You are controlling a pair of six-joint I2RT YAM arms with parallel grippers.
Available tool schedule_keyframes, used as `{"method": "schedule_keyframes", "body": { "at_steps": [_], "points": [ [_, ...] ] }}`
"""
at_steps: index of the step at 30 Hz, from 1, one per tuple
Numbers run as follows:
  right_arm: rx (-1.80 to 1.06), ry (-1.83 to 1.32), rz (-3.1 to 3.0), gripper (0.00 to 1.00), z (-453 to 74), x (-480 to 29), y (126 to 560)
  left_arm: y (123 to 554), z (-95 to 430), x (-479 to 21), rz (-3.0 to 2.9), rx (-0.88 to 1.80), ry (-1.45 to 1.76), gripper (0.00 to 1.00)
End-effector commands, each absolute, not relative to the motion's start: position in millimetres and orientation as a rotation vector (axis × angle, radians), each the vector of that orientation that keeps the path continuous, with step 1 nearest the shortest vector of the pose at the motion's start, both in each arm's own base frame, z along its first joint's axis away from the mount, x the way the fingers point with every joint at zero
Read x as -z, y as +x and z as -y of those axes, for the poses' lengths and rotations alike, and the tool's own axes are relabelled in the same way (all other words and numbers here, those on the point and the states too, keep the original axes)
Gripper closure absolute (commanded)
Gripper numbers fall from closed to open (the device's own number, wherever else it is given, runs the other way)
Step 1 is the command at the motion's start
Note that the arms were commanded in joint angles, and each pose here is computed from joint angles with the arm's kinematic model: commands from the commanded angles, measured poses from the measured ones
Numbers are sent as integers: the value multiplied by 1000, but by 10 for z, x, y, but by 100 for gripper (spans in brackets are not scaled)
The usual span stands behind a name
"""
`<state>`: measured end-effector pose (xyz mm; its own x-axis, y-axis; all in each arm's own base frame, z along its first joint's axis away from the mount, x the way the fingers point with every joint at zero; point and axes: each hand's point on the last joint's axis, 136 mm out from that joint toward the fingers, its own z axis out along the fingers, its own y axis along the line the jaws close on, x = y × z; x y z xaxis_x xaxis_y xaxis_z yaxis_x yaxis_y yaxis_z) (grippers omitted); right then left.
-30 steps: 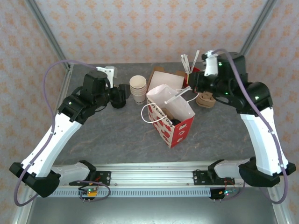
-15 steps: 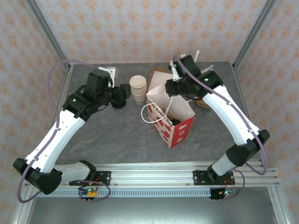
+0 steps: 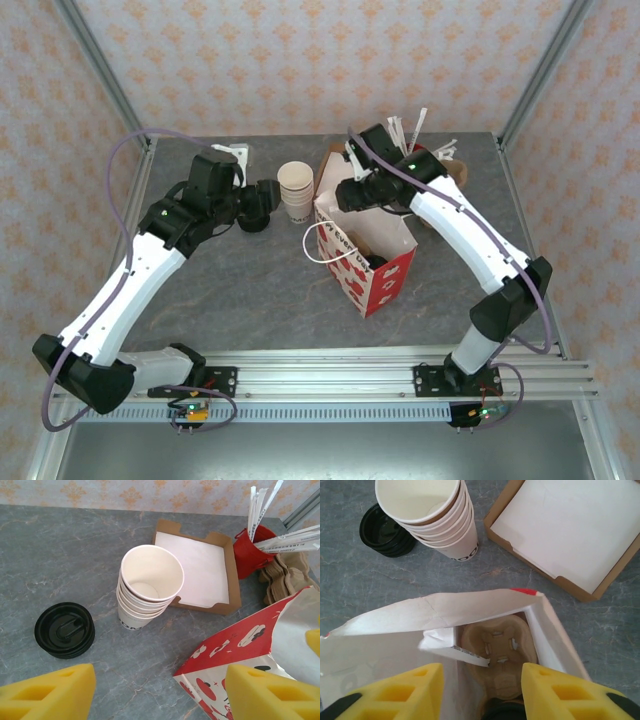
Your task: Pack the takeout coffee
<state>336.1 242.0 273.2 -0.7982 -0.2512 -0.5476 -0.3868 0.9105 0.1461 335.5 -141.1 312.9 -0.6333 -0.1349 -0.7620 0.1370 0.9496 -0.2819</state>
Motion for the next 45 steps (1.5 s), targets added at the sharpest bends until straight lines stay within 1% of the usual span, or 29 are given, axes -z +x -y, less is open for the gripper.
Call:
{"method": "schedule_keyframes", "body": {
  "at_steps": [1,8,11,13,15,18,21,25,30,34,39,43,45],
  "points": [
    [-331,-444,-2403,51,-2294,-3249,3317,3414,1376,-3086,-2213,389,-25,30],
    [-363,-348,-2142,40,-2013,-3936,3148,3418,1137,-2800,-2254,353,-132,30],
    [-387,-296,-2027,29,-1901,-4039,3079,3390,1024,-2633,-2268,373,-202,30],
    [-348,-262,-1987,26,-1809,-4035,3103,3373,982,-2532,-2280,397,-243,30],
    [-270,-204,-1990,23,-1676,-3986,3224,3369,963,-2488,-2286,411,-270,30],
    [-225,-125,-2036,23,-1521,-3882,3495,3376,980,-2507,-2283,432,-289,30],
    [-262,-48,-2074,23,-1432,-3774,3771,3402,1006,-2588,-2267,455,-291,30],
    [-325,5,-2094,23,-1408,-3657,3971,3504,1048,-2644,-2288,444,-269,30],
    [-288,20,-2110,23,-1297,-3557,4066,3829,1059,-2635,-2316,360,-248,31],
    [-308,42,-2166,23,-1239,-3408,4231,4124,1090,-2697,-2292,328,-242,31],
    [-406,-50,-2254,24,-1513,-3171,4480,4260,1203,-2705,-2286,382,-226,32],
    [-494,-125,-2314,28,-1779,-2884,4757,4174,1195,-2685,-2275,398,-222,32],
    [-487,-161,-2358,30,-1864,-2700,4883,4112,1168,-2692,-2266,393,-219,32]
  ]
}}
